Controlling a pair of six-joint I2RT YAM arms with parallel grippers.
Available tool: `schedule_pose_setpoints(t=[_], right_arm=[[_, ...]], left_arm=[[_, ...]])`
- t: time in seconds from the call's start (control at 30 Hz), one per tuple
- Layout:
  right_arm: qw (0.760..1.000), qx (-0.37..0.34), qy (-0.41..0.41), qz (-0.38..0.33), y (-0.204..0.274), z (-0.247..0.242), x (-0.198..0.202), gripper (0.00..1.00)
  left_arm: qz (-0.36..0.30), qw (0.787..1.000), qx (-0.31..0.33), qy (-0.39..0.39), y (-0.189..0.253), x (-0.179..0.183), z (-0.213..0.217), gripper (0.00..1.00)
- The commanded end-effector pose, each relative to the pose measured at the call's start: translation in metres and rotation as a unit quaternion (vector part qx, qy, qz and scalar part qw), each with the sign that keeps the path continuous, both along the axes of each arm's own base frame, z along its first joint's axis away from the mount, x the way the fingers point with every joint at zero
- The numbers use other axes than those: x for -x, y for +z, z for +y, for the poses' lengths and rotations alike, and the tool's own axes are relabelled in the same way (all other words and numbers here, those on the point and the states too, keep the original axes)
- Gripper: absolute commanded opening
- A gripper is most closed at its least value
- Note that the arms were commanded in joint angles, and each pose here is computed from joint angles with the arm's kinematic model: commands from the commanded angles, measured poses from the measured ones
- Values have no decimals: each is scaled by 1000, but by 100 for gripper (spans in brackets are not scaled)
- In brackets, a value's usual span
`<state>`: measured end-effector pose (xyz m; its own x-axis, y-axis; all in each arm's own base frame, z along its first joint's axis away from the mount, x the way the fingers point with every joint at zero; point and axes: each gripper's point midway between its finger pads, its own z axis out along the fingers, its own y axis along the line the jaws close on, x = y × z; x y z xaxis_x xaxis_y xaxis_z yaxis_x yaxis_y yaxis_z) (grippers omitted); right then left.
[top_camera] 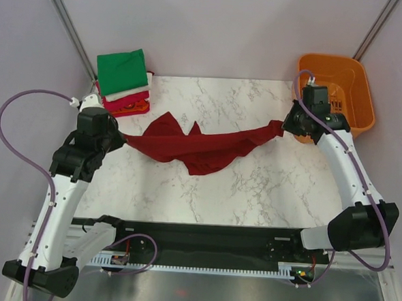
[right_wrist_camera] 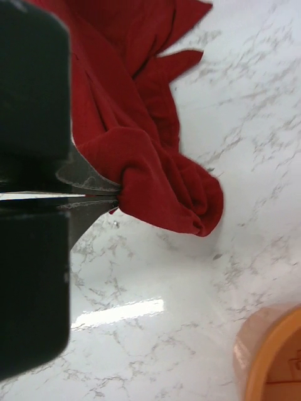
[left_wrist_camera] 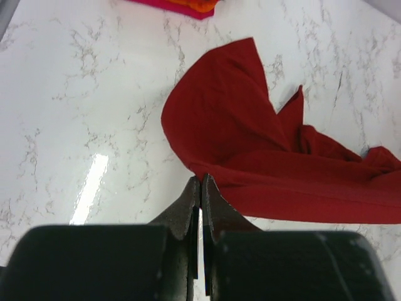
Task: Fold and stack the t-shirts
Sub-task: Flatten the tshirt out
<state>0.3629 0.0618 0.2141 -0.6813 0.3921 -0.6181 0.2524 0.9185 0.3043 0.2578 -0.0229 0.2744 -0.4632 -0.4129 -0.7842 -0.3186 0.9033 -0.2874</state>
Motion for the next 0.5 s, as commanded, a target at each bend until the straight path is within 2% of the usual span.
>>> schedule_pose_setpoints(t=[0.0,0.07,0.2,0.3,0.47], right_arm=[[995,-12,21,-94,77,4,-13,0],[987,-39,58,-145,124,18,-10,0],[966,-47,61,-247,212,14,31,0],[954,-45,28,-294,253,-2,72,0],[934,-54,26,-353,297,-10,137,0]], left_arm=[[-67,997,-25,-11,57,-7,6,2],[-91,995,-27,-18,78,-5,6,2],[-182,982,-24,-40,151,16,5,2],[-245,966,-26,-82,194,43,-2,2],[-332,934,-34,-129,248,96,-7,2]])
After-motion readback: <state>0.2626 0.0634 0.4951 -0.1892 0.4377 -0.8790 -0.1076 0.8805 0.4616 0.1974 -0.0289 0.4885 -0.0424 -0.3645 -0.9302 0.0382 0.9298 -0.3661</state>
